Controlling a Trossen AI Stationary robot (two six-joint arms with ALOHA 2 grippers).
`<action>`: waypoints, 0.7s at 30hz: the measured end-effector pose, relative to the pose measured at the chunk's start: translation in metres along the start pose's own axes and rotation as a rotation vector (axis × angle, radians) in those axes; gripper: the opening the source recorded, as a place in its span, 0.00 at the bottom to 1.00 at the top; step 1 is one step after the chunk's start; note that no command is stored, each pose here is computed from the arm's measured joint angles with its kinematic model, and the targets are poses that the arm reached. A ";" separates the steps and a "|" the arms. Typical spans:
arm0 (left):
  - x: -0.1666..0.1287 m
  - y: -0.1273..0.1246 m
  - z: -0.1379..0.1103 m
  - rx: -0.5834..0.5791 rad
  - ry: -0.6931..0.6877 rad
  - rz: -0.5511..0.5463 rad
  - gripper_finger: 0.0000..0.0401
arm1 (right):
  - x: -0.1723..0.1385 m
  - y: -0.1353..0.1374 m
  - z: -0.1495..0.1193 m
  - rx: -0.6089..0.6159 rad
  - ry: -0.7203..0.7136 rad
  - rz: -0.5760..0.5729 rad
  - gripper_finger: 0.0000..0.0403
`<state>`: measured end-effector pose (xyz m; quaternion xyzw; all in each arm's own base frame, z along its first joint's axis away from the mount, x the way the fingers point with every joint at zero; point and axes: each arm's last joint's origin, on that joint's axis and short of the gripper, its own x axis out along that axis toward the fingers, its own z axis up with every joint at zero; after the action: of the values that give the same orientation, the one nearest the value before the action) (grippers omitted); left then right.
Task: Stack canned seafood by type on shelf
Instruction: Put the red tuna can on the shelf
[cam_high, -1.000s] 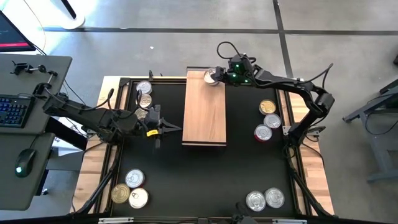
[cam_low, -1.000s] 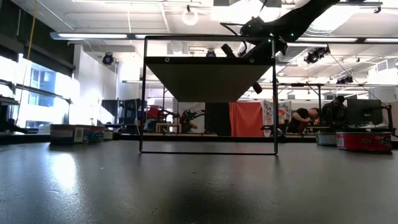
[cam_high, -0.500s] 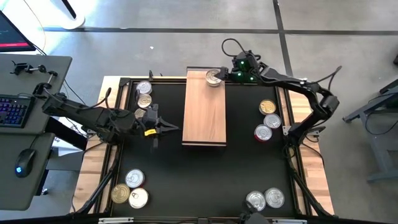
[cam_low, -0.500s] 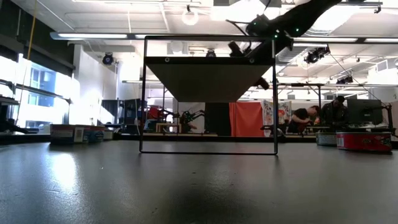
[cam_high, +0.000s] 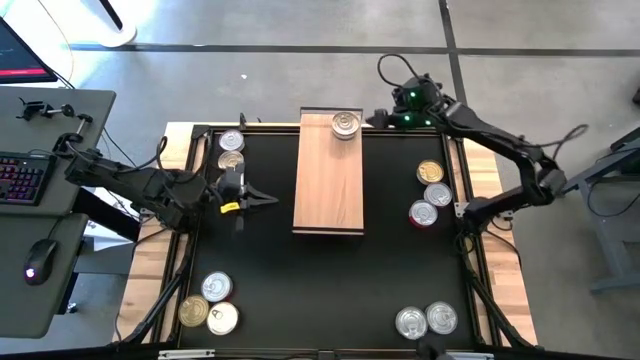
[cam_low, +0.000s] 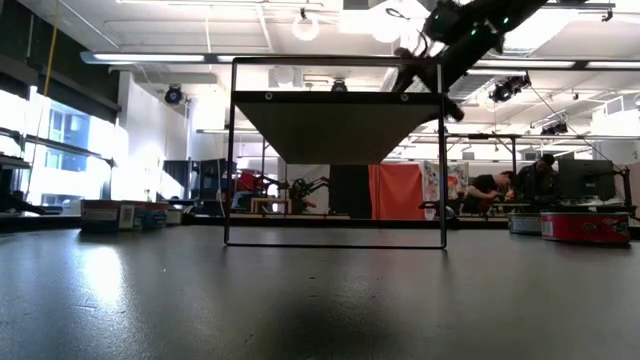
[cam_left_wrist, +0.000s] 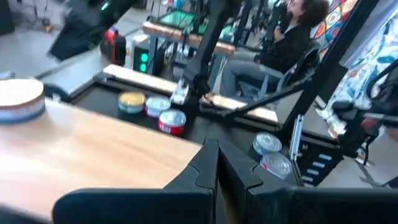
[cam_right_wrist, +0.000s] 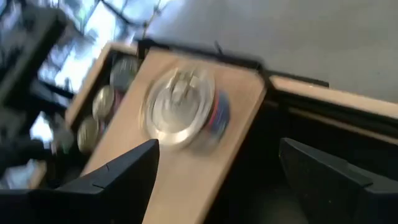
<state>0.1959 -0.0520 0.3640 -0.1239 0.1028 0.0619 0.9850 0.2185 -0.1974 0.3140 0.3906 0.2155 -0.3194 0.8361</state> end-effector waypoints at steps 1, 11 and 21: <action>0.000 0.001 -0.001 -0.003 0.013 0.005 0.00 | -0.006 0.002 -0.004 -0.020 0.020 -0.003 0.80; 0.003 0.004 0.000 0.024 0.008 0.026 0.00 | -0.064 0.023 -0.052 -0.195 0.291 0.035 0.80; 0.006 0.010 0.004 0.007 -0.021 0.052 0.00 | -0.089 0.058 -0.137 -0.309 0.682 -0.038 0.53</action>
<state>0.2006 -0.0411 0.3642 -0.1169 0.0959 0.0884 0.9845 0.1818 -0.0280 0.3155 0.3395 0.5347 -0.1500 0.7592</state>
